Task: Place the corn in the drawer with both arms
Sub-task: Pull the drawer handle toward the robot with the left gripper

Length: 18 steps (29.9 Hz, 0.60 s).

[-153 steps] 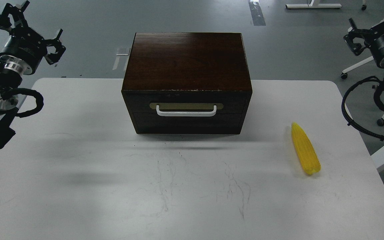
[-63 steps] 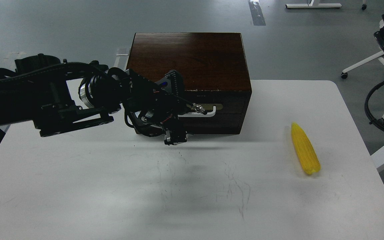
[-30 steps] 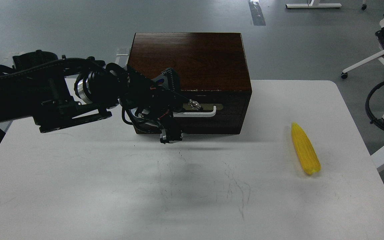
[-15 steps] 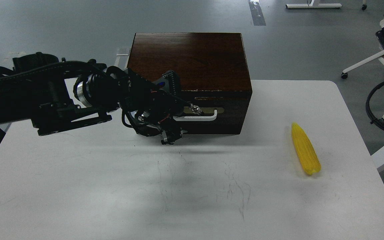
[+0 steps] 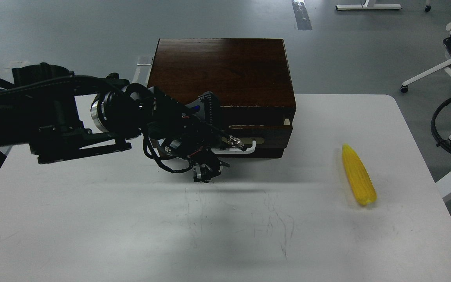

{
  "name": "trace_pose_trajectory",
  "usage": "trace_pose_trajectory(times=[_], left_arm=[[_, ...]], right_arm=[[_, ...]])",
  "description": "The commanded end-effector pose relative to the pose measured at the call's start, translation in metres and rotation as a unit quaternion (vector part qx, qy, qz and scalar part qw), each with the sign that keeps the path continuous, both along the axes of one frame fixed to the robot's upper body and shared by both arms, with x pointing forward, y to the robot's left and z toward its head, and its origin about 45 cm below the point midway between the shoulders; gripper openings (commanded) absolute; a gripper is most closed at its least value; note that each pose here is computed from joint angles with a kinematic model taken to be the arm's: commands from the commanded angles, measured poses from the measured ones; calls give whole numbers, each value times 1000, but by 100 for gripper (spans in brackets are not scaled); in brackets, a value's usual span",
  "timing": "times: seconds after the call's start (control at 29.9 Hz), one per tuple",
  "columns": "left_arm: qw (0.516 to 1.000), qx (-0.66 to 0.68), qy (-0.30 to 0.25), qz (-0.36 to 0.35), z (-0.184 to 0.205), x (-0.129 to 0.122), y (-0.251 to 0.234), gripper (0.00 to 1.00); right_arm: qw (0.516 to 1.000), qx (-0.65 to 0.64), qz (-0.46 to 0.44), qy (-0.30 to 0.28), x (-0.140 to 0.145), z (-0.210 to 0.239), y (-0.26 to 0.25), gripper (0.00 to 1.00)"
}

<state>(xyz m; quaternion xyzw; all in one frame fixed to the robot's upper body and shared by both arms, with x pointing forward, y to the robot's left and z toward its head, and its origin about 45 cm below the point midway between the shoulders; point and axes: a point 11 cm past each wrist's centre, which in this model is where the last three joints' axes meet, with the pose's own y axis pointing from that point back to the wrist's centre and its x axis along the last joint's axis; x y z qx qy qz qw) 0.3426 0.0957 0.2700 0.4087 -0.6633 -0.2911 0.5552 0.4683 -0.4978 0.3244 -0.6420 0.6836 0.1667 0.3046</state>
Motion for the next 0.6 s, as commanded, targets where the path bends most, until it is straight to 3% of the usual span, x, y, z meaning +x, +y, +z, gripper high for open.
trace_pose_trajectory(times=[0.0, 0.3, 0.57], left_arm=[[1000, -1, 1, -4, 0, -3, -1, 46], [1000, 0, 9, -6, -2, -11, 6, 47], [1000, -1, -6, -2, 9, -3, 8, 47]], right_arm=[[1000, 0, -1, 0, 0, 0, -1, 100], [1000, -1, -1, 0, -1, 0, -1, 100], [1000, -5, -6, 0, -3, 4, -8, 100]])
